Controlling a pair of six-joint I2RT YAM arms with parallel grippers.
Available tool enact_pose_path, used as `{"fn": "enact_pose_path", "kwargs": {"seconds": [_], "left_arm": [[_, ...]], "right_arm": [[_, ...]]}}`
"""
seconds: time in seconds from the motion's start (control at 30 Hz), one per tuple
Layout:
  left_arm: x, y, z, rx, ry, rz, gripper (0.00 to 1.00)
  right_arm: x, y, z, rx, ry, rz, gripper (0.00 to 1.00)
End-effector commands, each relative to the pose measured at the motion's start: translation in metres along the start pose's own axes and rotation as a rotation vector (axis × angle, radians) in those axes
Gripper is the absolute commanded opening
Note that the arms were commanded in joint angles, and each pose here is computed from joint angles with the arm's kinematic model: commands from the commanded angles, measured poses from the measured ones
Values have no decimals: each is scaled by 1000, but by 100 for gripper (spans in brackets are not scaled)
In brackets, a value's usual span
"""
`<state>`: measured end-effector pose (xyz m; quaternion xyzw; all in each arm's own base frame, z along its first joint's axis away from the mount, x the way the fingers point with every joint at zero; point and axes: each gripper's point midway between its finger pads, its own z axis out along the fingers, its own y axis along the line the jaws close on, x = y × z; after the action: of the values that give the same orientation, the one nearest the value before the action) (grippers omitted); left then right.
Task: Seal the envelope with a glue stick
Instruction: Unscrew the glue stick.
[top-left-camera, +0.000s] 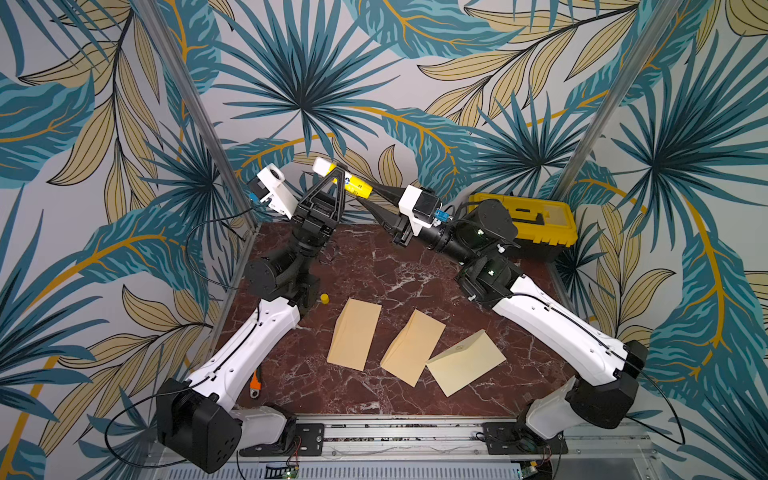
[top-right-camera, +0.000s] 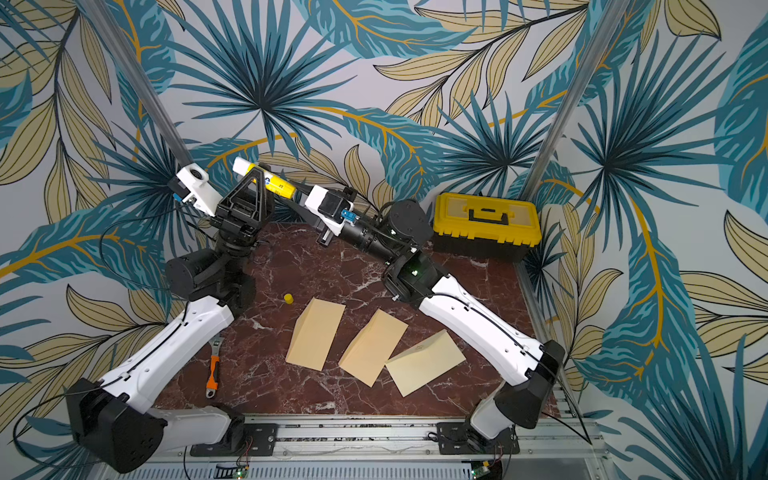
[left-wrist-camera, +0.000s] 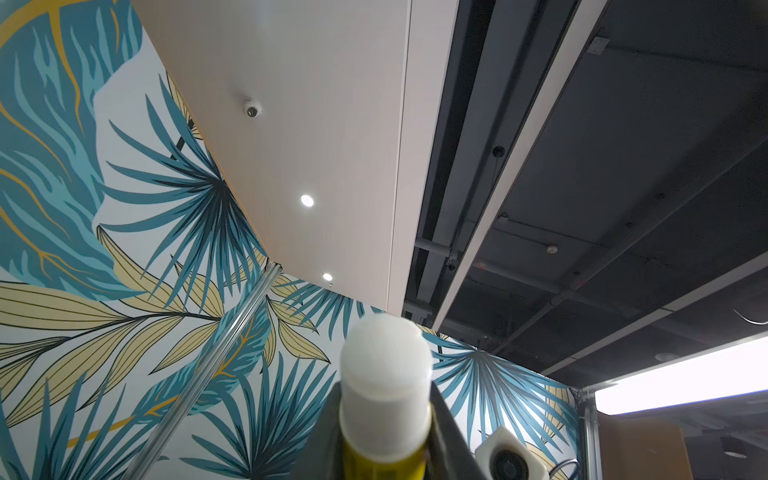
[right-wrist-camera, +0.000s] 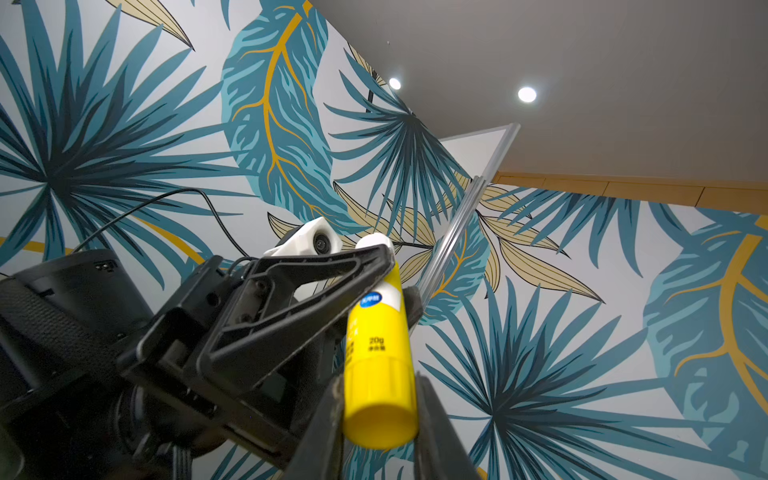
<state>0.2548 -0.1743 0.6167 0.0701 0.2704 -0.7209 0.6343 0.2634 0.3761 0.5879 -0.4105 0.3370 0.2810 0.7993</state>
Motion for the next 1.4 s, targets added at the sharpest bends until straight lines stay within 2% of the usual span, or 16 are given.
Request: {"fn": "enact_pose_path", "kwargs": {"seconds": [0.0,0.2,0.5,0.63,0.8,0.87,0.97,1.0,1.07,1.2,1.3,1.37], "left_arm": [[3,-48,8,191,77,131,0],[13,-87,14,390,182,223,0],[20,-132,13,530,290,338,0],[22,-143,11,563,320,353,0],[24,-141,10,558,330,346,0],[24,-139,10,555,328,343,0],[23,-138,10,549,319,341,0],[23,-136,10,543,314,339,0],[22,-133,11,530,299,332,0],[17,-113,13,455,242,288,0],[13,-92,14,375,197,251,0],[13,-76,15,309,187,236,0]], "right_arm": [[-8,8,-5,-43,2,206,12],[-32,27,-15,-178,-65,472,10],[-75,46,-31,-418,-134,786,7],[-93,53,-32,-559,-141,904,7],[-116,63,-35,-780,-157,1061,7],[-121,60,-35,-810,-176,1103,5],[-117,60,-34,-793,-161,1079,6],[-114,61,-34,-765,-147,1053,10],[-101,61,-32,-685,-113,994,25],[-80,53,-34,-502,-81,817,48],[-75,42,-38,-384,-118,705,59],[-73,39,-41,-339,-134,626,59]]}}
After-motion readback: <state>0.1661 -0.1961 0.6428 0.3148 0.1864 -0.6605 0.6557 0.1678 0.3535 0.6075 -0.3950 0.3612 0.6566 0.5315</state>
